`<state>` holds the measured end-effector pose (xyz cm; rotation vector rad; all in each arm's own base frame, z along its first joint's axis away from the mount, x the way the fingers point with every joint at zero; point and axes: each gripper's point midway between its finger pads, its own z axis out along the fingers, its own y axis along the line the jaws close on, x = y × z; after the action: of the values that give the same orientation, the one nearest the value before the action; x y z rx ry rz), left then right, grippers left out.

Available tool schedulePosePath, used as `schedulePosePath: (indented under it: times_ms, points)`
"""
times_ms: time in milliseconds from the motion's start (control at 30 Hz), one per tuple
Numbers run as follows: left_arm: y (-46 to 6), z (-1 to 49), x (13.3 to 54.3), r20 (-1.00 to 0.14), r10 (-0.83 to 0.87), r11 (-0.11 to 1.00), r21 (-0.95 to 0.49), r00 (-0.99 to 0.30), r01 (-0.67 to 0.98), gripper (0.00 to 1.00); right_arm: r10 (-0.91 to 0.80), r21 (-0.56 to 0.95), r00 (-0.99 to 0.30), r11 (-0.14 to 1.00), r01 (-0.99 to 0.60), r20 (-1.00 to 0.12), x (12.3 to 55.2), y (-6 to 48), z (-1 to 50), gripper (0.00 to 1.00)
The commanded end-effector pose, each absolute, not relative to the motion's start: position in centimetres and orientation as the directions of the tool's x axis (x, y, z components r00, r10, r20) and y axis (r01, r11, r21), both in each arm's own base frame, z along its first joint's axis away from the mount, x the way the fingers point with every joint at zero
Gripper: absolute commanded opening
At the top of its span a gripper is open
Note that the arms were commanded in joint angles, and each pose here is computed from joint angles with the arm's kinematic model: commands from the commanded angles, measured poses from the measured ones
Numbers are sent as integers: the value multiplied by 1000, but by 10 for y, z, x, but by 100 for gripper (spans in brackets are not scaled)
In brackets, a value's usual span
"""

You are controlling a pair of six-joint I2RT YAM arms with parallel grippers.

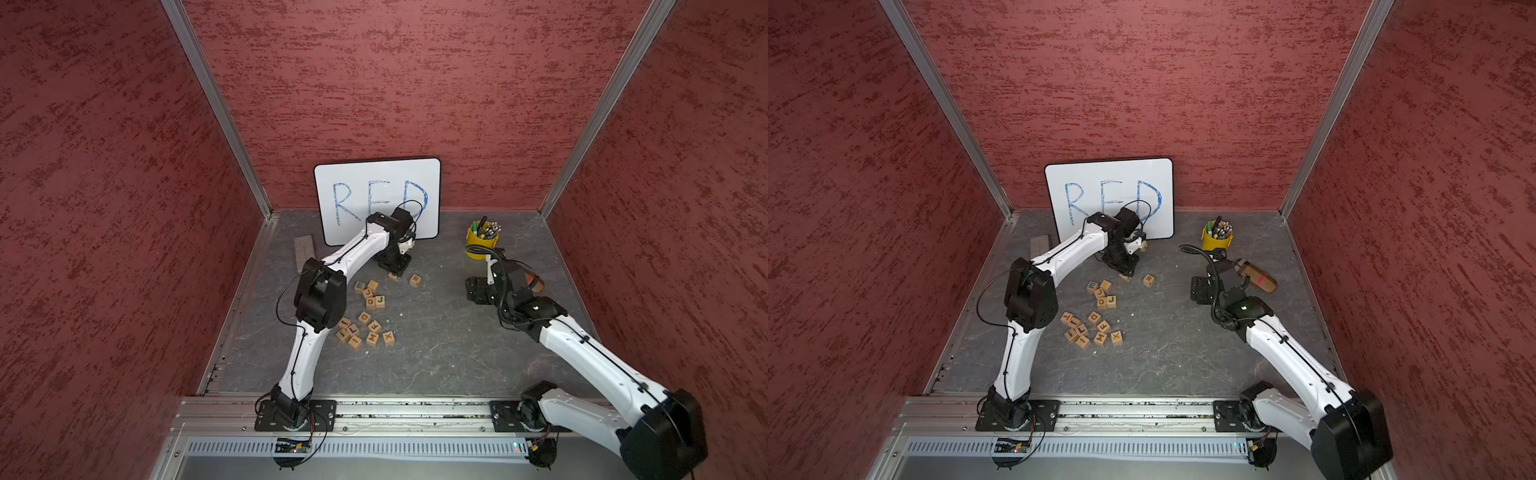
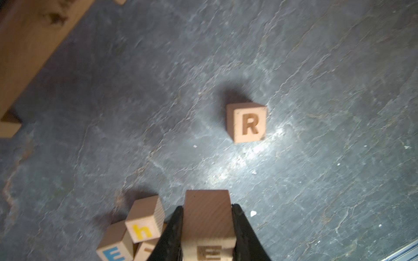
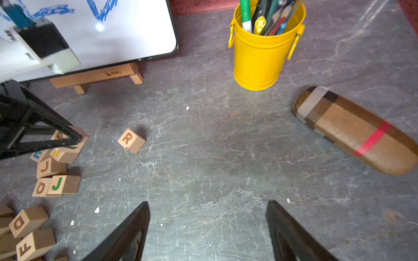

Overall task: Assemble the uppercase word "red" with letter blocks
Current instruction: Place the letter block at the center of the board.

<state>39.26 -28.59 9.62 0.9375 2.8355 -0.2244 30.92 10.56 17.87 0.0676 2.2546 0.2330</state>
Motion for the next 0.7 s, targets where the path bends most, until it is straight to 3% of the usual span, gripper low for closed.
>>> schedulePosePath:
  times_ms: [0, 433, 667]
  points:
    - [-315, 103, 383, -203, 603, 765, -125, -771, 631, 10, 176, 205, -612, 979, 23, -771, 308, 95, 192, 82]
    - [-387, 73, 385, -237, 667, 709, -89, -706, 700, 12, 194, 202, -610, 978, 56, -768, 304, 85, 185, 82]
    - [-389, 52, 384, -207, 663, 719, -90, -719, 689, 12, 195, 206, -615, 977, 55, -764, 303, 84, 183, 82]
